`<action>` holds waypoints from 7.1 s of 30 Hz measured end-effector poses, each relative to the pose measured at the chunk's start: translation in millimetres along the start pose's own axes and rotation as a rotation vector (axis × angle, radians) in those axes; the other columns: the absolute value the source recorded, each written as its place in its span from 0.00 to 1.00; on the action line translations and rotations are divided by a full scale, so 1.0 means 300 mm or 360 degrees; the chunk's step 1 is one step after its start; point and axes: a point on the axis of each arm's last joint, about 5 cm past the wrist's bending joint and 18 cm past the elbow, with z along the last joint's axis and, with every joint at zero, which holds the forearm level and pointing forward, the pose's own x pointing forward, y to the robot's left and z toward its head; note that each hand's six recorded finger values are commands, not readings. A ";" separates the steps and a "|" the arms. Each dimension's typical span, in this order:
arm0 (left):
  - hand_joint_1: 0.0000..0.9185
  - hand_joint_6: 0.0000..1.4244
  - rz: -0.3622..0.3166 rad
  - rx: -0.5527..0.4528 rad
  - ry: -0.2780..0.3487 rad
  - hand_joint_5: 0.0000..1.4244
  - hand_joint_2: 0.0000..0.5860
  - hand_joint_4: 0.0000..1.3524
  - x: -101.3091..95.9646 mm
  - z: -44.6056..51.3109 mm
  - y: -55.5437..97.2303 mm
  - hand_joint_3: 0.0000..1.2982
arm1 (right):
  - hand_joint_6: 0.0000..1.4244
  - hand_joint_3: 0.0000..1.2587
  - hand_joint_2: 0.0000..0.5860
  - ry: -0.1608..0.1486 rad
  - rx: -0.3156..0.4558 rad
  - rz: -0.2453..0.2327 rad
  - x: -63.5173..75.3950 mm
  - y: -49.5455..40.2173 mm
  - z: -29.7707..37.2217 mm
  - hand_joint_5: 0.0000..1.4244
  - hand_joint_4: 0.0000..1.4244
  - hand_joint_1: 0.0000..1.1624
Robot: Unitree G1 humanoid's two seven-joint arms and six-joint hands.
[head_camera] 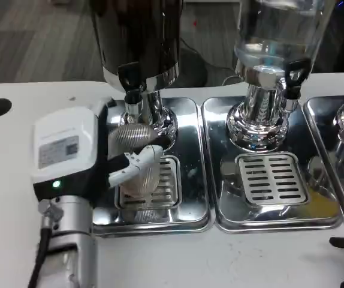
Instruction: Grasp the cup under the faucet to collect the drink, then remove the cup.
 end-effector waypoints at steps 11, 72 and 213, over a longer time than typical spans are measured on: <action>0.06 0.64 0.0226 -0.0131 -0.0096 0.47 0.09 0.16 -0.045 0.006 0.117 0.20 | 0.00 0.16 0.66 -0.0015 -0.0001 0.0006 0.009 -0.001 0.002 0.00 0.02 0.37; 0.07 0.66 0.0114 -0.0447 -0.0276 0.54 0.10 0.22 -0.052 0.053 0.126 0.26 | 0.00 0.16 0.65 0.0003 0.0024 0.0002 0.014 -0.003 -0.007 0.00 0.03 0.41; 0.09 0.65 0.0124 -0.0510 -0.0270 0.52 0.12 0.21 -0.092 0.051 0.113 0.25 | 0.00 0.18 0.61 -0.0323 -0.0413 -0.0118 0.037 -0.076 0.084 0.00 0.04 0.48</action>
